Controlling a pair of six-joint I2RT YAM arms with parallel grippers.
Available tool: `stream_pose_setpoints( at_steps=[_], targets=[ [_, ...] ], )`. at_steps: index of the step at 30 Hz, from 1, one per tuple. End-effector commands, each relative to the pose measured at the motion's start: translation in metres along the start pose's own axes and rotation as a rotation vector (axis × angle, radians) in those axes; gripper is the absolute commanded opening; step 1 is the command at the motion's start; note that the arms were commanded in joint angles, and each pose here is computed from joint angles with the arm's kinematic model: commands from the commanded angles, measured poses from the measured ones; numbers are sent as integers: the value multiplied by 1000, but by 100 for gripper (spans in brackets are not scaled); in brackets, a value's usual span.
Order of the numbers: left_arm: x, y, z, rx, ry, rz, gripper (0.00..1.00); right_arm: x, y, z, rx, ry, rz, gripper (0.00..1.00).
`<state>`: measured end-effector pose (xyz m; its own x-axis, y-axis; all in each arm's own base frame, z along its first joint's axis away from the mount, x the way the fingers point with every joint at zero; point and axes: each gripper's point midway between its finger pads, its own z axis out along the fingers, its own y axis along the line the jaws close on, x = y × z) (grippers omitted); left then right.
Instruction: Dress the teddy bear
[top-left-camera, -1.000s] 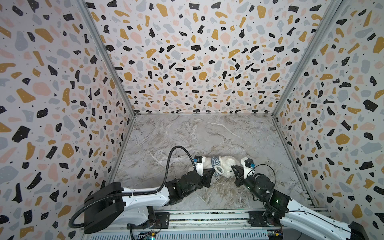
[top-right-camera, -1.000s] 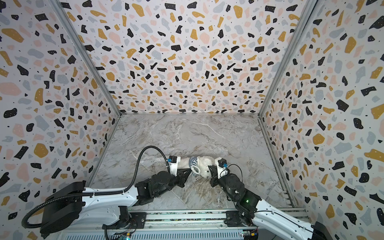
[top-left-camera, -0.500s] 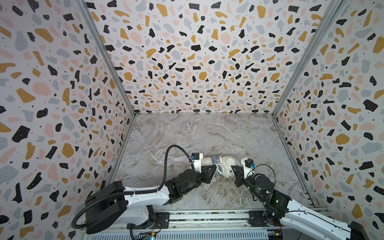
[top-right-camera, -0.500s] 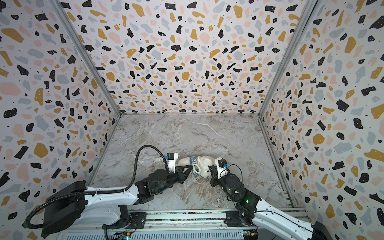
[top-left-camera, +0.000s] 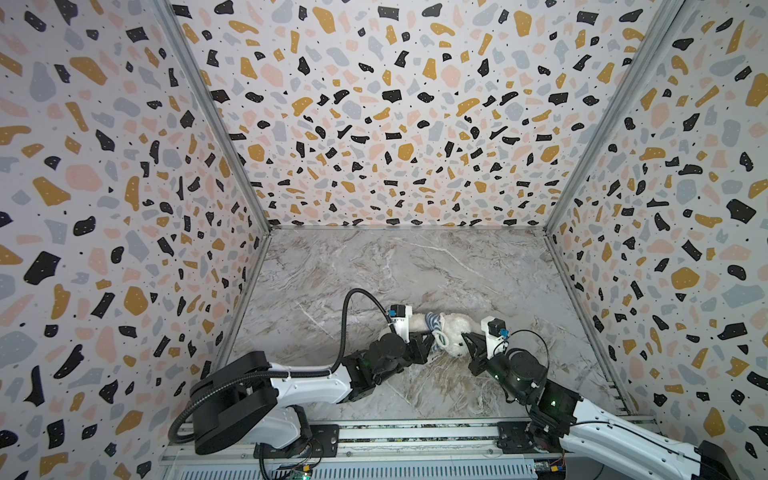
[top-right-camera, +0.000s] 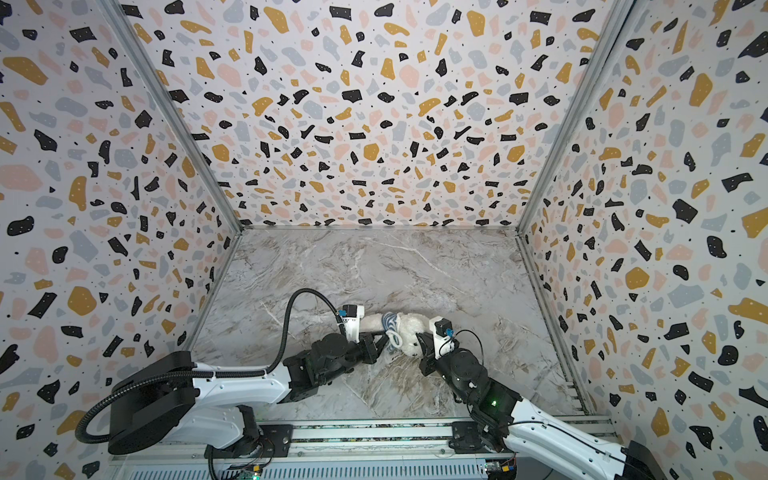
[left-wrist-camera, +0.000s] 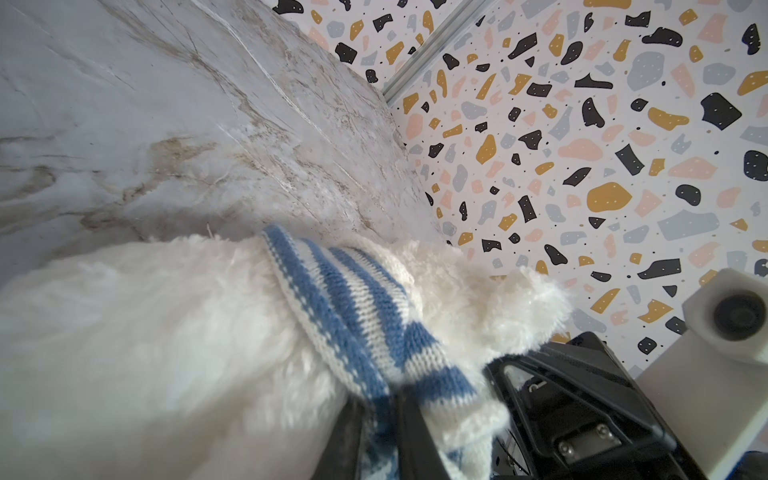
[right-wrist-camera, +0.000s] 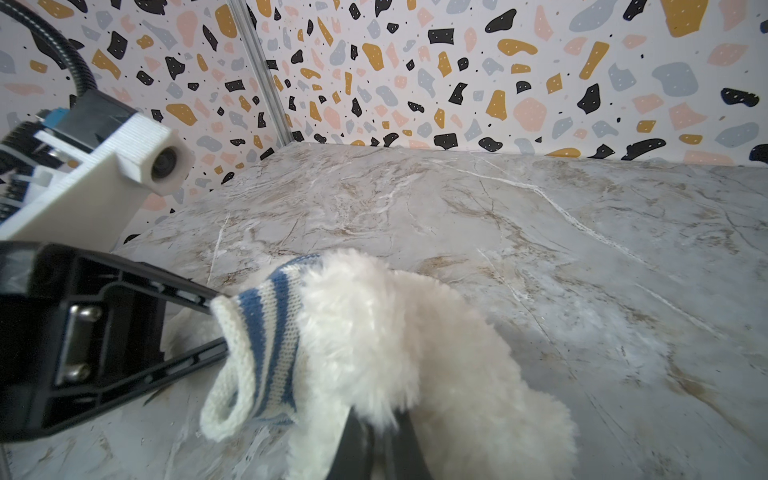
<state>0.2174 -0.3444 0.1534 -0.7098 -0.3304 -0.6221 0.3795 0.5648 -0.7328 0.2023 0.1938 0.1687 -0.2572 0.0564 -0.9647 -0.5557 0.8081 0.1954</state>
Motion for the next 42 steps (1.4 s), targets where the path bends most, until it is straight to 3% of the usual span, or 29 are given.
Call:
stream_pose_setpoints(
  at_steps=[1,6,9,12,25,42],
  targets=[
    [-3,-3,6,-9,4,-1,20,-15,8,-1,-27,-52,24,0],
    [-2,2,9,-44,13,15,23,-17,7,-1,-22,-55,14,0],
    [-1,1,10,-48,23,22,34,-17,7,-1,-19,-54,7,0],
    [0,4,12,-70,31,30,35,-18,7,0,-19,-56,8,0],
    [-1,13,-1,-95,19,41,5,-19,2,-3,10,-56,-5,0],
    [-13,44,-63,-121,-64,13,0,-18,-8,-6,58,-53,8,0]
  ],
)
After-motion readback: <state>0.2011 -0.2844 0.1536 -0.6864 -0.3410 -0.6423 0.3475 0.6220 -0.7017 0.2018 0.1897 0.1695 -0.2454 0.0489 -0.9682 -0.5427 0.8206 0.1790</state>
